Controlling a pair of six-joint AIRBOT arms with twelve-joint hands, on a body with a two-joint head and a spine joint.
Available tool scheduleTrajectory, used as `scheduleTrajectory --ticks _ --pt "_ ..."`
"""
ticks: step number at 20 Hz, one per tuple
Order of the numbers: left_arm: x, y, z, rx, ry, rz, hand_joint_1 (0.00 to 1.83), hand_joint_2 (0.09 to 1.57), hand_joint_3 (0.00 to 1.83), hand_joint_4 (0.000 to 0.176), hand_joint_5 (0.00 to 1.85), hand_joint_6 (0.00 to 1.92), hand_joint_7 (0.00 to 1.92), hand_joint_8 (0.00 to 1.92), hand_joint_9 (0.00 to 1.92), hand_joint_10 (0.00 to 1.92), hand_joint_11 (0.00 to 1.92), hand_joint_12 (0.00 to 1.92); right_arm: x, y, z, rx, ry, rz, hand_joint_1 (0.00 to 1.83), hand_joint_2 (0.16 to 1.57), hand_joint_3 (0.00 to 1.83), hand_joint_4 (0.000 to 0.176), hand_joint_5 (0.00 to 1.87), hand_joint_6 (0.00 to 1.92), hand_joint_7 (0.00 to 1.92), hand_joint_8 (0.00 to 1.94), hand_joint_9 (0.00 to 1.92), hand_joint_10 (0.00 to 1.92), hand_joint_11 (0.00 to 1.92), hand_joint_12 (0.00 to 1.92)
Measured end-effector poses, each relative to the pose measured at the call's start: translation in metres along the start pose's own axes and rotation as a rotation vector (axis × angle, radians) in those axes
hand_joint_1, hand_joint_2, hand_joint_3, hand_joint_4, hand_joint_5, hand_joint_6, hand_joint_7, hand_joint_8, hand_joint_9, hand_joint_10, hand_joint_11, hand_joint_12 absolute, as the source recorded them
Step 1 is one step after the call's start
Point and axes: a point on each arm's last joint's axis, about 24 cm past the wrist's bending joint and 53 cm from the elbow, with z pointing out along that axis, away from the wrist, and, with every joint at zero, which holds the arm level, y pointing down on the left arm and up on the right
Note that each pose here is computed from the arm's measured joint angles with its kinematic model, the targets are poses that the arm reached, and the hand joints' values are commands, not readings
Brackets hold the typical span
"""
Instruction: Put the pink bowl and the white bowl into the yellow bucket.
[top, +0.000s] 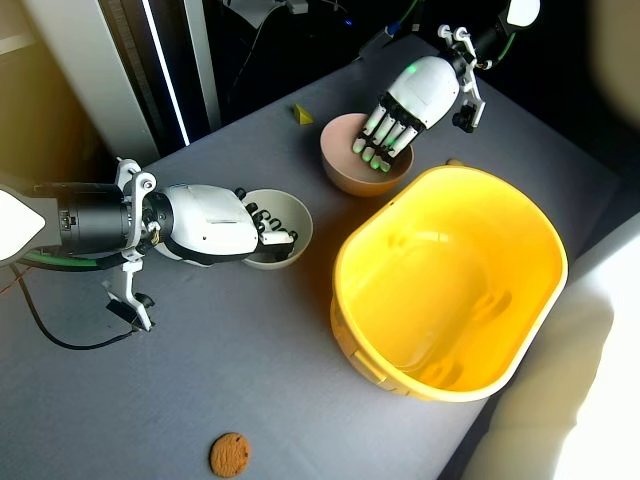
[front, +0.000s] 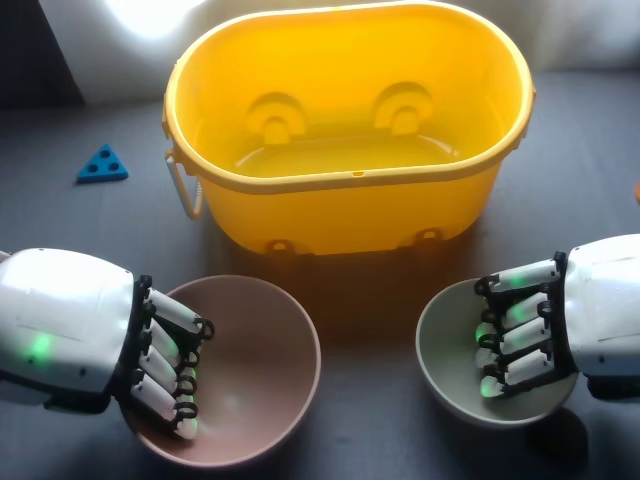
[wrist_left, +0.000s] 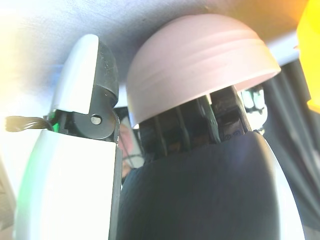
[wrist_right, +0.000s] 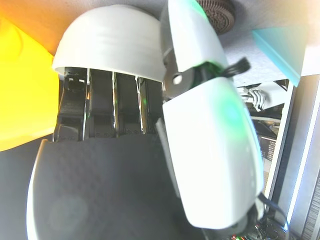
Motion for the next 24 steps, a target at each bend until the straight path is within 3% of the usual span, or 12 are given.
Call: scheduleTrajectory --ticks 1,2,3,4,5,6,7,14,15,17,19,24 --pt "-0.002 -0.002 0.001 0.008 -0.007 -0.002 1.49 1.1 0.0 0.0 0.92 1.02 1.05 0.86 1.0 0.97 0.68 1.49 0.0 0.001 0.0 -0.003 -0.001 0.001 1.36 1.16 0.0 0.0 0.75 1.28 0.87 1.08 0.89 1.22 0.68 1.08" --pt "-0.002 -0.004 0.001 0.013 -0.007 -0.003 1.49 1.1 0.0 0.0 0.92 1.02 1.05 0.86 1.0 0.97 0.68 1.49 -0.001 0.002 0.001 -0.007 -0.007 0.006 1.36 1.17 0.0 0.0 0.74 1.3 0.87 1.1 0.89 1.24 0.68 1.09" --pt "-0.002 -0.004 0.001 0.014 -0.01 -0.005 1.49 1.09 0.0 0.0 0.96 0.99 1.06 0.81 1.03 0.92 0.72 1.47 -0.003 0.003 0.0 -0.012 -0.012 0.01 1.46 1.15 0.0 0.0 0.71 1.25 0.88 1.05 0.95 1.07 0.73 1.5" --pt "-0.002 -0.004 0.001 0.015 -0.011 -0.004 1.41 1.07 0.0 0.0 0.99 0.95 1.09 0.75 1.06 0.93 0.83 1.11 -0.003 0.005 0.0 -0.021 -0.014 0.01 1.49 1.13 0.0 0.0 0.74 1.2 0.94 0.94 1.01 0.95 0.75 1.57" --pt "-0.003 -0.004 0.001 0.017 -0.013 -0.006 1.41 1.07 0.0 0.0 0.99 0.95 1.09 0.75 1.06 0.93 0.83 1.11 -0.003 0.006 0.001 -0.024 -0.015 0.009 1.49 1.13 0.0 0.0 0.74 1.2 0.94 0.94 1.01 0.95 0.75 1.57" --pt "-0.004 -0.005 0.001 0.019 -0.017 -0.006 1.39 1.06 0.0 0.0 1.01 0.93 1.11 0.72 1.06 0.93 0.89 0.88 -0.003 0.006 0.001 -0.024 -0.013 0.006 1.39 1.12 0.0 0.0 0.74 1.21 1.03 0.91 1.05 1.01 0.85 1.02" --pt "-0.004 -0.005 0.001 0.019 -0.017 -0.007 1.39 1.06 0.0 0.0 1.02 0.89 1.12 0.71 1.06 0.95 0.89 0.87 -0.003 0.006 0.0 -0.024 -0.013 0.007 1.38 1.13 0.0 0.0 0.72 1.24 0.99 0.95 1.0 1.07 0.86 0.96" --pt "-0.008 -0.012 -0.005 0.03 -0.012 0.008 1.38 1.09 0.0 0.0 0.88 1.06 1.08 0.82 0.99 1.04 0.78 0.96 -0.007 0.012 0.0 -0.049 -0.027 0.005 1.38 1.12 0.0 0.0 0.77 1.19 0.98 0.94 1.04 1.02 0.89 0.88" --pt "-0.014 -0.013 -0.008 0.032 -0.025 0.008 1.38 1.1 0.0 0.0 0.87 1.07 1.08 0.82 0.99 1.06 0.74 1.01 -0.008 0.014 -0.001 -0.061 -0.03 0.002 1.47 1.11 0.0 0.0 0.77 1.13 0.99 0.9 1.08 0.88 0.79 1.39" --pt "-0.02 -0.018 -0.011 0.042 -0.045 0.001 1.39 1.08 0.0 0.0 0.91 0.98 1.1 0.78 1.01 1.04 0.72 1.05 -0.015 0.018 -0.004 -0.08 -0.045 -0.009 1.38 1.11 0.0 0.0 0.8 1.16 1.01 0.9 1.04 0.99 0.85 0.98" --pt "-0.028 -0.024 -0.015 0.059 -0.06 -0.002 1.38 1.09 0.0 0.0 0.91 1.02 1.05 0.87 0.99 1.06 0.75 1.05 -0.025 0.025 -0.01 -0.111 -0.074 -0.016 1.38 1.12 0.0 0.0 0.75 1.25 0.96 0.94 1.03 1.02 0.86 0.92" --pt "-0.055 -0.034 -0.032 0.08 -0.123 -0.038 1.38 1.08 0.0 0.0 0.95 1.03 1.06 0.81 1.0 1.02 0.76 0.99 -0.04 0.034 -0.016 -0.152 -0.116 -0.016 1.38 1.1 0.0 0.0 0.81 1.17 1.02 0.86 1.05 0.98 0.87 0.91"
